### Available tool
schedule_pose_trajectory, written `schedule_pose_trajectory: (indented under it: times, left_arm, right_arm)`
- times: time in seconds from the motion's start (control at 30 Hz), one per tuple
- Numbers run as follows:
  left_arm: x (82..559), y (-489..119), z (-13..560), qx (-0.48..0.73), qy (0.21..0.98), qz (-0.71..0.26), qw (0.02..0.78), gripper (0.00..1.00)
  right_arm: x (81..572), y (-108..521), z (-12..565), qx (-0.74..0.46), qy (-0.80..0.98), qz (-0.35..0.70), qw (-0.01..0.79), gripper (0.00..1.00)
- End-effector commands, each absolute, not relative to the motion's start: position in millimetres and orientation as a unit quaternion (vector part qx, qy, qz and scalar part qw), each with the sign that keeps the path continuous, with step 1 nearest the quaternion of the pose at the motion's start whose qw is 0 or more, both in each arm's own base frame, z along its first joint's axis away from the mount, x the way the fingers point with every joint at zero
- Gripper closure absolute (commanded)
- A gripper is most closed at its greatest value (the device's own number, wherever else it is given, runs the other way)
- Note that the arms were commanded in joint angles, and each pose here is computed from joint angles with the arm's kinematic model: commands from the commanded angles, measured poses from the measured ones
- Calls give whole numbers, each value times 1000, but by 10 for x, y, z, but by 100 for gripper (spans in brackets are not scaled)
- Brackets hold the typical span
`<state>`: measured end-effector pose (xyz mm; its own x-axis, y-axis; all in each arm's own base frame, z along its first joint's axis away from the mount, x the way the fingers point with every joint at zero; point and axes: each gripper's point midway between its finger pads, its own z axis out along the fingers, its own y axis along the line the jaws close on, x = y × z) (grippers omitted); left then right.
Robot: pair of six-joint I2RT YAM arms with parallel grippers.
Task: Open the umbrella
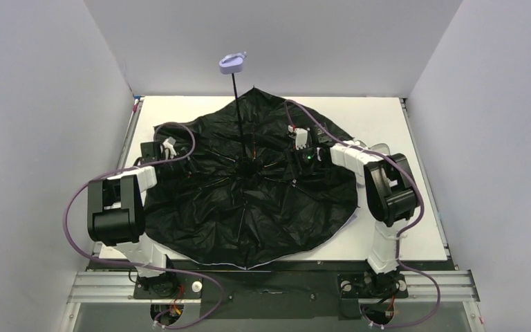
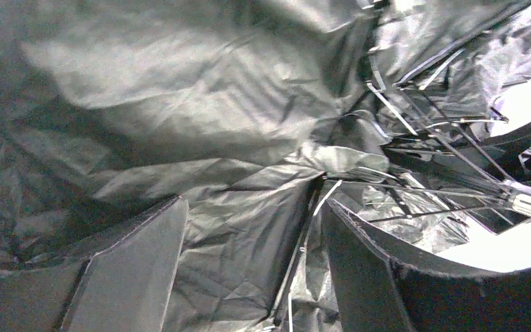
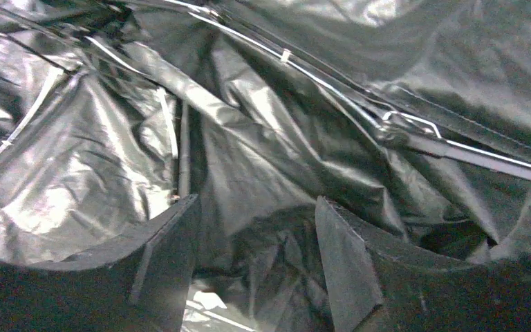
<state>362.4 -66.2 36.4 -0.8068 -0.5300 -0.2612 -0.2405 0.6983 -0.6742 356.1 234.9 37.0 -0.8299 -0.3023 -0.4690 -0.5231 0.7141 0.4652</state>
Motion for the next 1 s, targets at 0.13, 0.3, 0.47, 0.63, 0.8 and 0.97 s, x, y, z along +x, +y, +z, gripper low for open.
schedule_pose_trajectory:
  times: [0.13, 0.3, 0.47, 0.63, 0.8, 0.97]
  left_arm:
    - [4086, -666, 1497, -42, 839, -324, 435, 18]
    - [4112, -653, 1952, 30, 809, -282, 515, 1]
    - [4167, -556, 2444, 80, 760, -226, 604, 3]
    - [4333, -413, 2978, 77, 737, -191, 643, 3]
    - [4328, -422, 3218, 60, 730, -227, 642, 3]
    - [4287, -439, 3267, 25, 729, -257, 634, 3]
  right_arm:
    - [3981, 2481, 1972, -303, 805, 295, 417, 35]
    - [4029, 2450, 2739, -328, 752, 274, 501, 25]
    - [4037, 2625, 3565, -273, 698, 307, 586, 7]
    - [4013, 2845, 4074, -282, 646, 338, 624, 0]
    - [3648, 3016, 4157, -510, 568, 194, 617, 1]
    - [3405, 2865, 3975, -684, 437, -7, 584, 0]
